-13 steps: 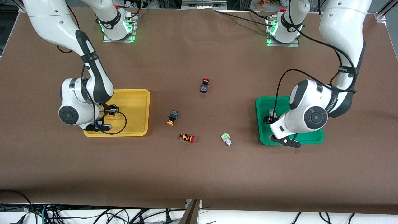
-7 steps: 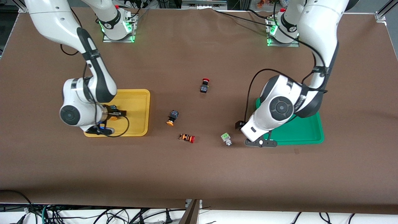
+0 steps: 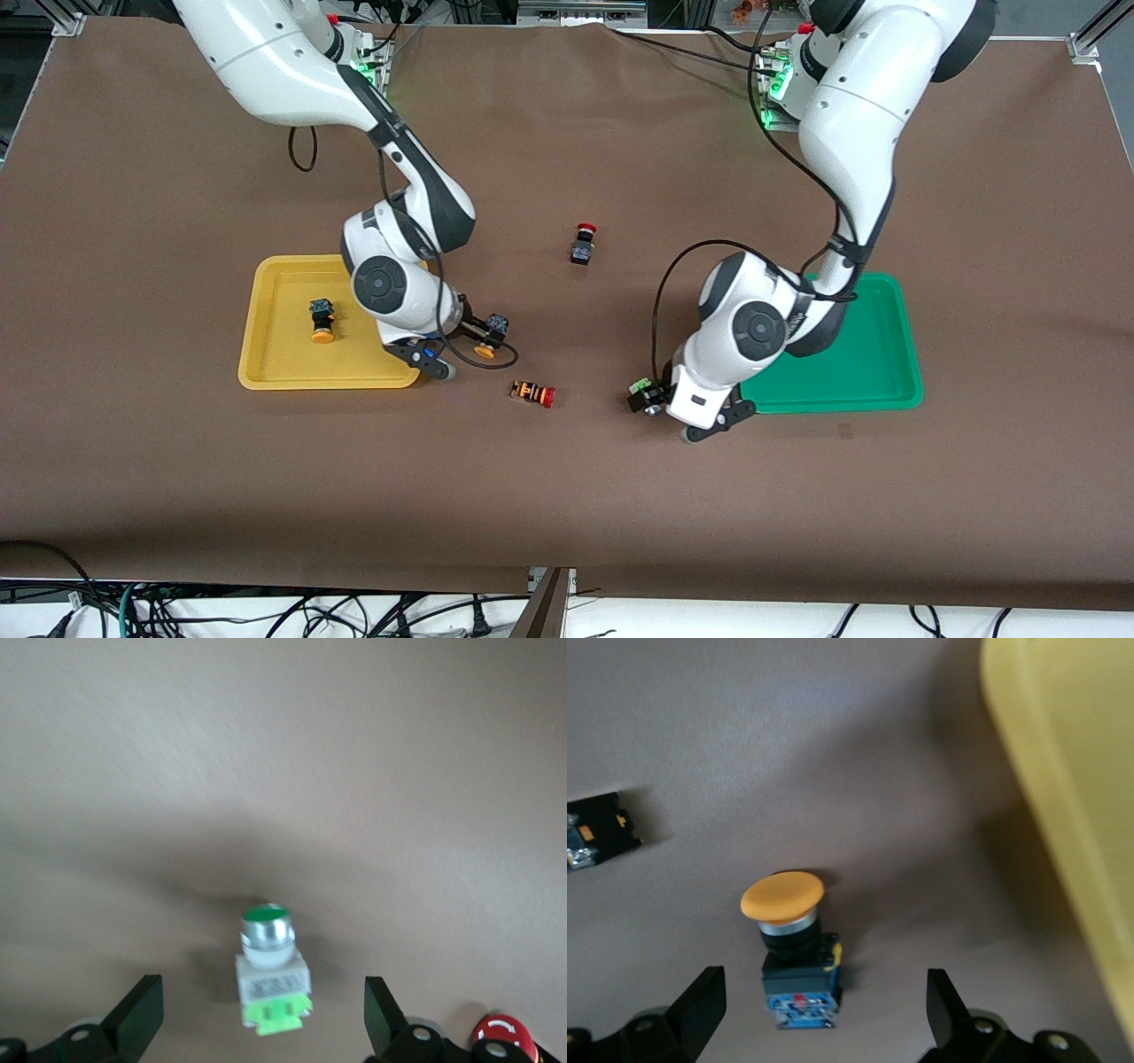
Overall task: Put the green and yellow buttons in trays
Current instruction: 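Grasp the second yellow and green buttons with the right and left grippers, then place the second buttons in the yellow and green trays with both grippers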
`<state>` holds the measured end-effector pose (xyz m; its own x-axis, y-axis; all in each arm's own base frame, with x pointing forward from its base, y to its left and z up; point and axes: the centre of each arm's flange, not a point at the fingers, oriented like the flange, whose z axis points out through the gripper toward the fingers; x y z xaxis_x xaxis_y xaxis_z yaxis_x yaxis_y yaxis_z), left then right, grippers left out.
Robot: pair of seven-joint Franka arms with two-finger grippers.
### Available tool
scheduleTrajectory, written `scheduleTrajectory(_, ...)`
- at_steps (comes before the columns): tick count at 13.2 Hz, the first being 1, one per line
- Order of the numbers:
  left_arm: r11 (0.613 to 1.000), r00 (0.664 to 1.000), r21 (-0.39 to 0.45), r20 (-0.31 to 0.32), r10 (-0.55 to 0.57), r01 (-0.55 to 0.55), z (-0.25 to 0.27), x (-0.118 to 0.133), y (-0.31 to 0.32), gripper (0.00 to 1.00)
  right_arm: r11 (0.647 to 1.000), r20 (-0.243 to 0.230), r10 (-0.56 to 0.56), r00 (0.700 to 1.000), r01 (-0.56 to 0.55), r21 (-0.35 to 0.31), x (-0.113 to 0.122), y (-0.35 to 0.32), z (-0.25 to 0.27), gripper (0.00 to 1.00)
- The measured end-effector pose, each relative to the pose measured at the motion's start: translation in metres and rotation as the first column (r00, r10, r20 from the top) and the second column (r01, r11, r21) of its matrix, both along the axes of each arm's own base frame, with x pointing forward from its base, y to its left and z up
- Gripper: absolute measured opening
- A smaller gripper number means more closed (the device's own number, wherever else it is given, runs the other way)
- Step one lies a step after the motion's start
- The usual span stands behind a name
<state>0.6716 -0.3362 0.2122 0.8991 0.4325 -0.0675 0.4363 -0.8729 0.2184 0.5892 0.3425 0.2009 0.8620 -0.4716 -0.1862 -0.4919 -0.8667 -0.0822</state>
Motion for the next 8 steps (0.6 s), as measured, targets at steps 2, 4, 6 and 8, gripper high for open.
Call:
scheduleTrajectory(2,1.000,1.000,0.010,-0.003,-0.017,0.017,-0.008,-0.006,-0.010,1.00,1.000,0.009,-0.024,1.000,0.024,0.011,-0.001,0.008,-0.014,1.00)
scheduleTrajectory(4,0.995,0.997,0.078,0.019,-0.070,0.068,-0.019,-0.007,-0.007,1.00,1.000,0.014,-0.017,1.000,0.017,0.006,-0.001,0.009,-0.019,0.90)
scheduleTrajectory(6,0.988,0.995,0.119,0.021,-0.098,0.095,-0.031,-0.008,-0.004,0.81,1.000,0.022,-0.007,1.000,0.007,0.000,-0.001,0.010,-0.018,0.63)
scheduleTrajectory(8,0.988,0.995,0.120,0.012,-0.101,0.099,-0.038,-0.011,-0.007,0.56,1.000,0.025,-0.002,1.000,0.002,-0.002,0.000,0.010,-0.016,0.40)
